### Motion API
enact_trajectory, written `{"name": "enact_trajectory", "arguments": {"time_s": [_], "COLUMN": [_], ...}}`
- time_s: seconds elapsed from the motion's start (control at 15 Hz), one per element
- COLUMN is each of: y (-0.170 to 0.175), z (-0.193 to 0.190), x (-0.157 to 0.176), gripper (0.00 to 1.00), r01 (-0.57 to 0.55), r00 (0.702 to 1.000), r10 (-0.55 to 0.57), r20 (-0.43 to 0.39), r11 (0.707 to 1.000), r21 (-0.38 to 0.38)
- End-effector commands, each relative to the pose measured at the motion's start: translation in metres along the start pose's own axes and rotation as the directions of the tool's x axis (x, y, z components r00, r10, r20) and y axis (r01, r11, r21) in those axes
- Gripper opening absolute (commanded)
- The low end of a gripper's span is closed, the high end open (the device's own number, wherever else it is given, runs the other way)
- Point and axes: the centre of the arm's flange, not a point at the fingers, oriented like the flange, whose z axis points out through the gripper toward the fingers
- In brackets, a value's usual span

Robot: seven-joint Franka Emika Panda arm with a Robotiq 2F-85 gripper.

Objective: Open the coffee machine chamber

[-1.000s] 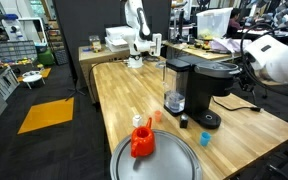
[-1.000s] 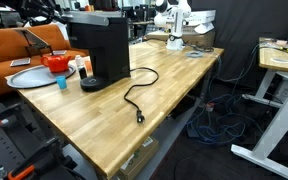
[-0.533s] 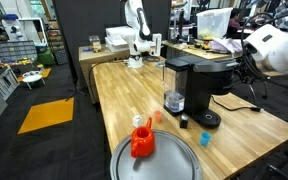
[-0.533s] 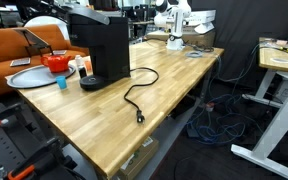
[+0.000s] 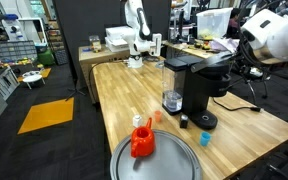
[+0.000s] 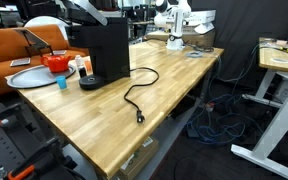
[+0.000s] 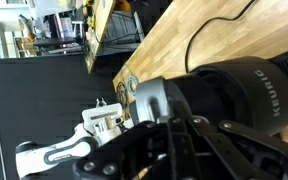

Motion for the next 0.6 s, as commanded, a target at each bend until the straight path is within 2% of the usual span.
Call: {"name": "enact_trajectory", "arguments": {"time_s": [0.0,0.53], "y": [0.010,0.018], "z": [0.004,0.003], "x": [0.016,0.043], "gripper": [0.00,0.00], "r01": [0.045,0.094], "r00": [0.999,0.995], "r10": [-0.045,-0.094], "r20": [-0.015,-0.026], "r11": [0.999,0.996], "r21": [-0.018,-0.006]}}
